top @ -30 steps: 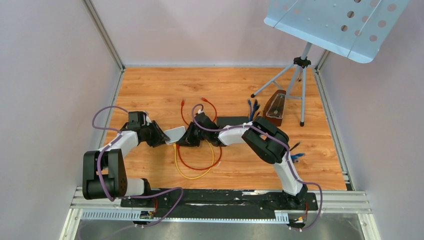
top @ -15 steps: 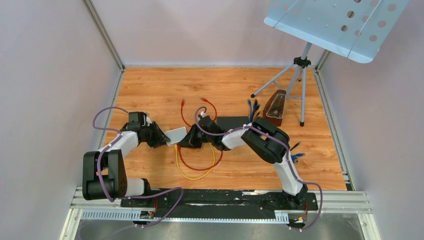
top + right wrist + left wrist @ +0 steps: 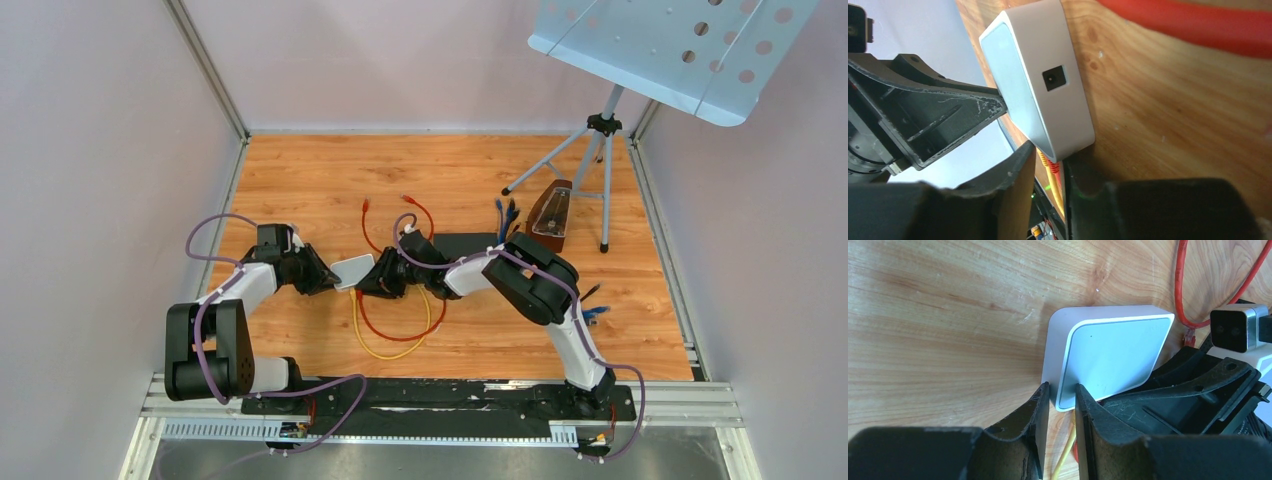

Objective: Pull the plug from the switch port
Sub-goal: Pull the connector from the switch port.

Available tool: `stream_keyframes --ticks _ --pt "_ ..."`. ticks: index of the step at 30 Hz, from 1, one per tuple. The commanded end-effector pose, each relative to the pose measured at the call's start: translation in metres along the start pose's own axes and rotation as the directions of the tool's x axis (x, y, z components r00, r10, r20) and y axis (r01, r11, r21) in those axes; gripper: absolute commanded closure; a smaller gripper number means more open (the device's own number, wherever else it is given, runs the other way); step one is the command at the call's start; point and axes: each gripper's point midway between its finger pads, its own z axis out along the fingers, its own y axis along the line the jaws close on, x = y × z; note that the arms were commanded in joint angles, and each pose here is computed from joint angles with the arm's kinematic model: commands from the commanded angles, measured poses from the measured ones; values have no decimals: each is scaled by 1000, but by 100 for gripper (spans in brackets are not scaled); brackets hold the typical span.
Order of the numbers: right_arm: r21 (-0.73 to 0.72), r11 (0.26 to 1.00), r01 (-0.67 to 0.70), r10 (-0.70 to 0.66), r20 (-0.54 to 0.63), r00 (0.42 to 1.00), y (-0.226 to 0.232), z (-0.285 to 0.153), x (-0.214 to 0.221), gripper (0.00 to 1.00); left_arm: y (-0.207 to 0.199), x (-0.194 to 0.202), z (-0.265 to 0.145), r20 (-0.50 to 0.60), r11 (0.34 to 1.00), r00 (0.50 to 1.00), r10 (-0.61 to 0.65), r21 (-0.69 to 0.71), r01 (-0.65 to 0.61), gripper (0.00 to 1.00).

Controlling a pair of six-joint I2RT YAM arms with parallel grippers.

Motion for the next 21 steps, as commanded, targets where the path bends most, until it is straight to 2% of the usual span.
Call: stream_keyframes --ticks 1,6,8,10,13,17,21 --pt "86 994 -69 67 24 997 -29 6 -4 67 -2 7 -1 -8 1000 1000 14 22 -14 69" --pt "49 995 -86 85 16 996 -26 9 -2 65 -2 7 -1 -8 1000 1000 16 24 -16 69" --pt "65 994 -92 92 9 996 -29 11 -1 69 -2 8 -1 -11 999 1000 19 29 -19 69" --pt "90 991 -95 95 5 995 -34 13 -1 77 -2 9 -1 -15 999 1000 22 32 -21 69" --pt "110 989 -98 97 7 995 -38 13 -1 80 -2 11 -1 -18 999 1000 23 36 -22 70" --pt "170 981 -96 97 3 995 -41 14 -1 81 -2 12 -1 -21 999 999 24 40 -23 70" --pt "209 975 -74 76 -2 997 -39 15 -4 72 -2 13 0 -24 999 999 21 44 -20 70"
